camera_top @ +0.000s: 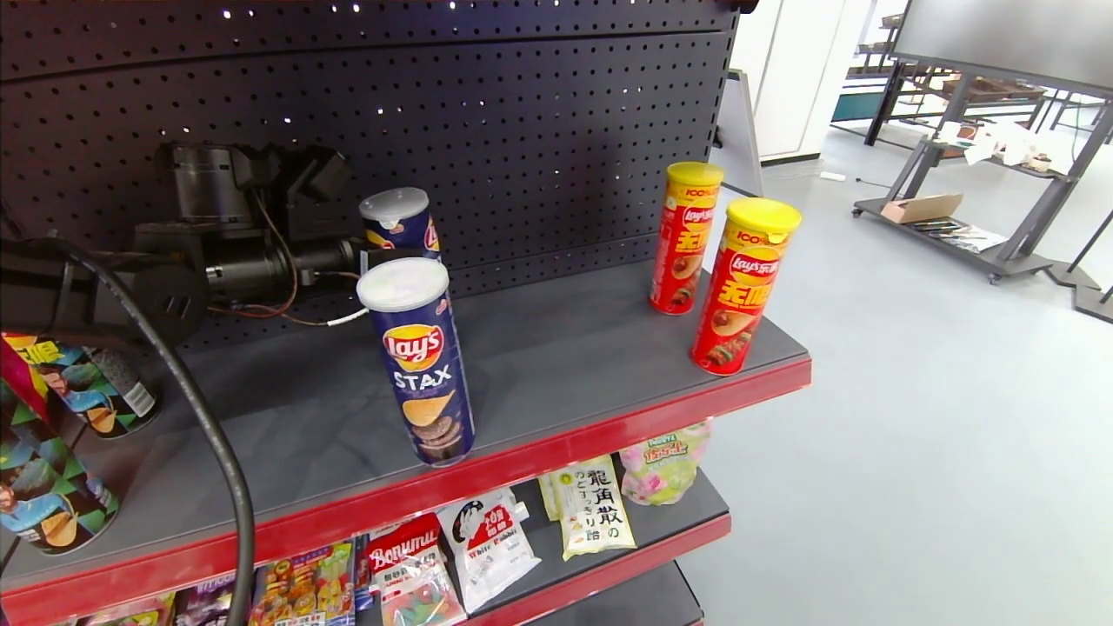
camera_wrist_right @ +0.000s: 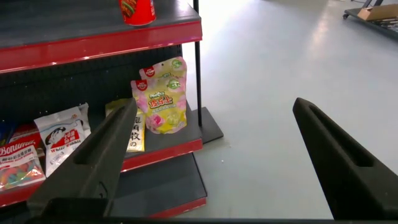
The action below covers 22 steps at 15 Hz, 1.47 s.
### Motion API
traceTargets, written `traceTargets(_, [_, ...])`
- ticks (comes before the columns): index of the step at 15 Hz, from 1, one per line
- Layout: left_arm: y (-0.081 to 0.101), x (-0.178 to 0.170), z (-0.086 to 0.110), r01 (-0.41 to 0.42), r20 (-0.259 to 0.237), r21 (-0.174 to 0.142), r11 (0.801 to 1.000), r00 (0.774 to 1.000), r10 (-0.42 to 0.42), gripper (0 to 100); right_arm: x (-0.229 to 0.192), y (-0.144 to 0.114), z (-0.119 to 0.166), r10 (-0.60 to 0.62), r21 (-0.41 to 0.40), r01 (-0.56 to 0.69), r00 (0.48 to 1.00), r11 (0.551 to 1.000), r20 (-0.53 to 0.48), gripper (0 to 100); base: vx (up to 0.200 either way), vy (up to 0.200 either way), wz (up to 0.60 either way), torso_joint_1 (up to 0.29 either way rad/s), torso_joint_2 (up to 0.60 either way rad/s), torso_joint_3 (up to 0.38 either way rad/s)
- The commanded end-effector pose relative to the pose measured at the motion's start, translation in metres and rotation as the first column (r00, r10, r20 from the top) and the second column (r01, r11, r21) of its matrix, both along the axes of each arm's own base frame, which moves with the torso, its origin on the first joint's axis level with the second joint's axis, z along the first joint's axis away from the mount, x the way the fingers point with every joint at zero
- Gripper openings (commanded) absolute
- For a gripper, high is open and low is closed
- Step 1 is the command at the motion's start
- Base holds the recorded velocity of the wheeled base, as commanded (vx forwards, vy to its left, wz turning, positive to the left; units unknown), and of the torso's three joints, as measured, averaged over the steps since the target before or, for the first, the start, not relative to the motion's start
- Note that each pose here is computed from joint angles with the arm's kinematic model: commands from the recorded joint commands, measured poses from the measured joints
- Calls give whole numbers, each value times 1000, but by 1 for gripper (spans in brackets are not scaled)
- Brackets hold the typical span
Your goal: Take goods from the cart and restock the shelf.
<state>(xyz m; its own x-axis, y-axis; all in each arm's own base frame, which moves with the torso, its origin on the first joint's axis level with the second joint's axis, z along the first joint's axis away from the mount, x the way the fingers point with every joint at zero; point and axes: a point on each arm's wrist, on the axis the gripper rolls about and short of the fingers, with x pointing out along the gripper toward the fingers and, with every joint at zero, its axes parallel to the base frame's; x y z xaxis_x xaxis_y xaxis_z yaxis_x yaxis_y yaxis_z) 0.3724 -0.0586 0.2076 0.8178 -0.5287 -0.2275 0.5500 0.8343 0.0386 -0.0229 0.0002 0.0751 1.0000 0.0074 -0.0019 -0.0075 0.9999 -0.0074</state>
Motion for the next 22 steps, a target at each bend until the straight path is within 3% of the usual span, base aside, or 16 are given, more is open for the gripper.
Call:
traceTargets(1, [0, 0, -1, 0, -3, 0, 1000, 1000, 0, 0, 0, 0, 0, 0, 0, 0, 1000, 1000, -1, 100, 0, 0, 0, 0, 0, 0])
traceTargets(4, [0, 0, -3, 0, -6, 7, 1000, 1000, 0, 0, 0, 0, 0, 0, 0, 0, 1000, 1000, -1, 100, 0, 0, 0, 0, 0, 0])
traceTargets(5, [0, -1, -5, 3, -6, 19, 1000, 1000, -3, 100, 0, 0, 0, 0, 0, 0, 1000, 1000, -1, 100, 0, 0, 0, 0, 0, 0])
traceTargets(13, [6, -19, 2, -9, -2, 27, 1000, 1000, 9, 100, 0, 0, 0, 0, 0, 0, 1000, 1000, -1, 100, 0, 0, 0, 0, 0, 0])
traceTargets(19, [43, -93, -3, -145, -54, 53, 988, 988, 148, 100, 0, 0, 0, 0, 0, 0, 1000, 1000, -1, 100, 0, 0, 0, 0, 0, 0])
traceTargets(20, [43, -93, -3, -145, -54, 53, 988, 988, 148, 100, 0, 0, 0, 0, 0, 0, 1000, 1000, -1, 100, 0, 0, 0, 0, 0, 0])
traceTargets(21, [46, -135, -5, -221, -48, 78, 972, 973, 225, 100, 0, 0, 0, 0, 0, 0, 1000, 1000, -1, 100, 0, 0, 0, 0, 0, 0])
traceTargets(22, [47, -154, -6, -278, -40, 99, 956, 958, 283, 100, 0, 0, 0, 0, 0, 0, 1000, 1000, -1, 100, 0, 0, 0, 0, 0, 0])
